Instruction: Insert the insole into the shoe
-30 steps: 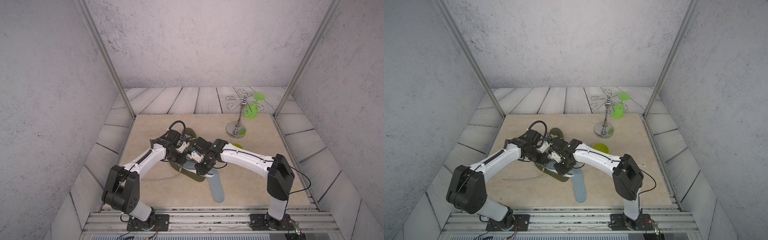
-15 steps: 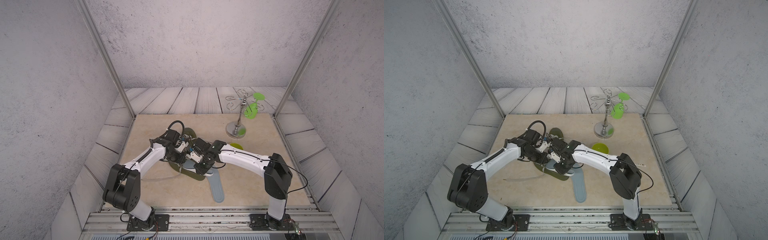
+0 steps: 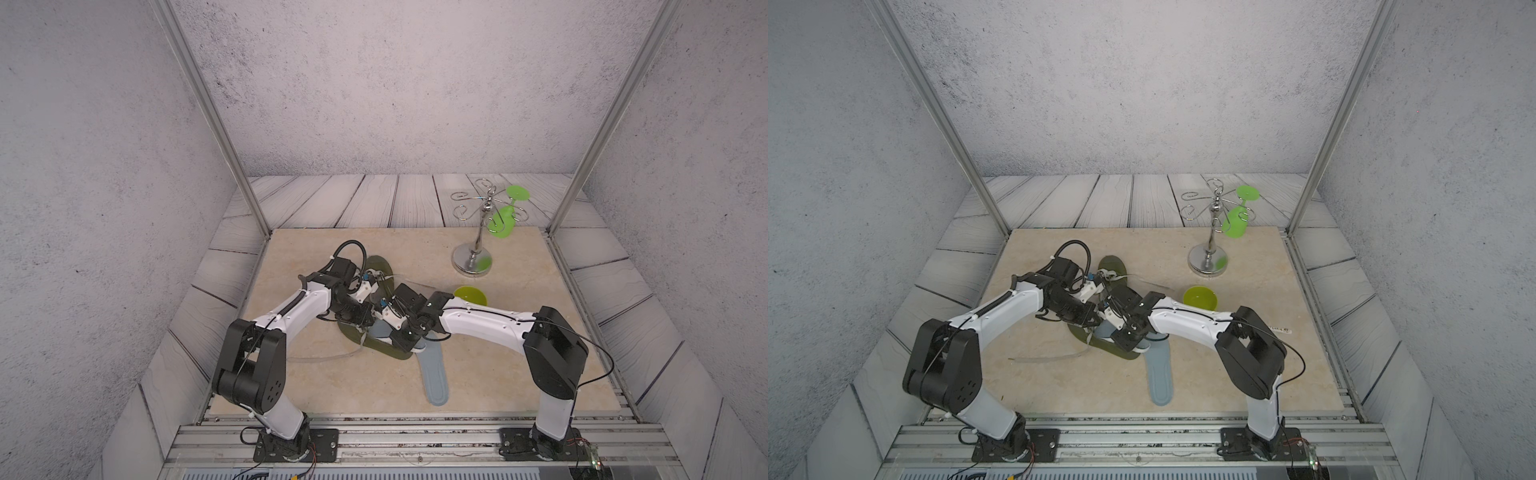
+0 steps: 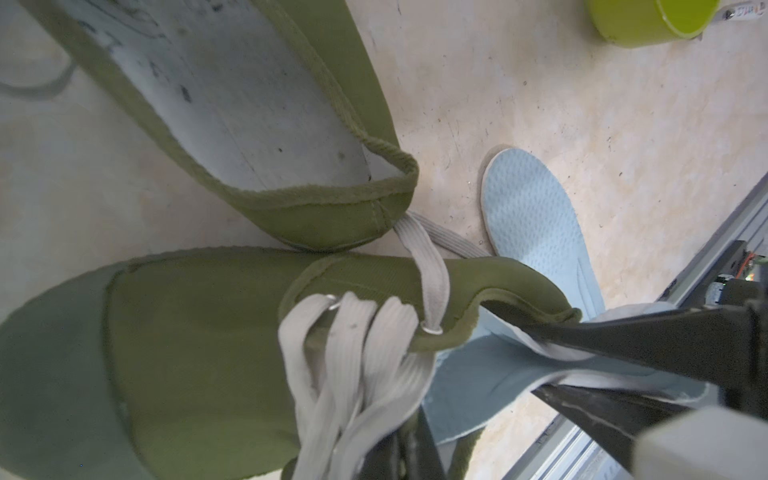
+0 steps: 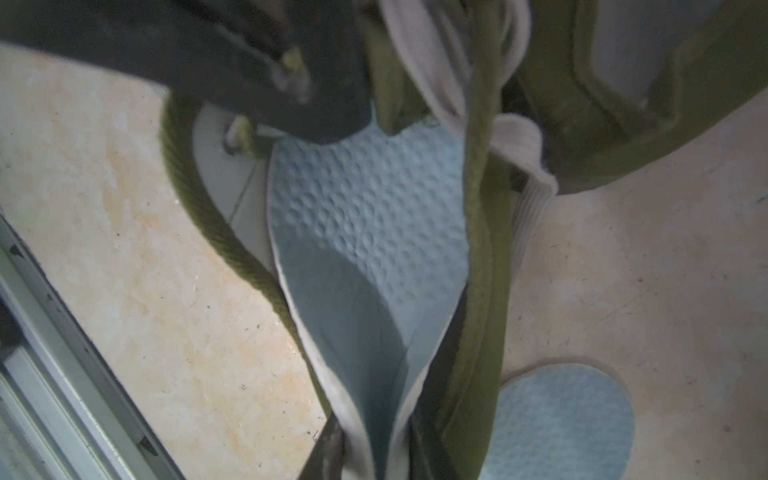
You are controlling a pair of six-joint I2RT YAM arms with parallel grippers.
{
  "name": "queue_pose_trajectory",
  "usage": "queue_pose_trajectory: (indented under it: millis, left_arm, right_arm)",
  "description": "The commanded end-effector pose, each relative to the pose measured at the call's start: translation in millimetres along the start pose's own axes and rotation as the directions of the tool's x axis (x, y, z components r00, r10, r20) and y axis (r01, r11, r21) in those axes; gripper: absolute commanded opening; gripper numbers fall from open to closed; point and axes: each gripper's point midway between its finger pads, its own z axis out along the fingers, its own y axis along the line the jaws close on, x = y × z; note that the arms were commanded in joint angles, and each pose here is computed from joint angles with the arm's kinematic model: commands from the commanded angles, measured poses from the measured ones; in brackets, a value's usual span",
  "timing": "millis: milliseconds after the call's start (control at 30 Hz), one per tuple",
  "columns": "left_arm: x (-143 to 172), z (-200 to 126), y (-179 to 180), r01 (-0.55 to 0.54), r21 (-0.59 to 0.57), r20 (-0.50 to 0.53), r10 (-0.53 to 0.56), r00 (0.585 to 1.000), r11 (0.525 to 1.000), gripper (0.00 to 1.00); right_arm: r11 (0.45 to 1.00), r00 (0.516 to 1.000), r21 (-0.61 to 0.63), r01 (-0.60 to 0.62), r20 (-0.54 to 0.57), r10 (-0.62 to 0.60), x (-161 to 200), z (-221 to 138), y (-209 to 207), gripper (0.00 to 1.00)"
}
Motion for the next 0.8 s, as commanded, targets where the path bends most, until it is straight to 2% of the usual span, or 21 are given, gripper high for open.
queue_pose_trajectory:
  millis: [0, 433, 767]
  left_arm:
    - [-9.9, -5.1, -23.5, -0.019, 0.129, 0.021, 0.017, 1.0, 0.991, 0.0]
    - [-10.5, 1.2, -22.2, 0.008, 0.177, 0.012, -0.01, 1.0, 0.984, 0.0]
    - [-12.1, -0.2, -21.1, 0.029, 0.234, 0.038, -0.039, 0.999, 0.972, 0.0]
  right_arm:
    - [0.998, 0.973, 0.021, 0.052, 0.225, -0.055, -44.5, -28.1, 3.3, 0.26]
    - [0.995, 0.96, 0.033, 0.095, 0.261, -0.1, -55.4, -13.7, 1.4, 0.25]
    - [0.992, 0.936, 0.017, 0.124, 0.331, -0.122, -58.3, -3.6, 4.8, 0.25]
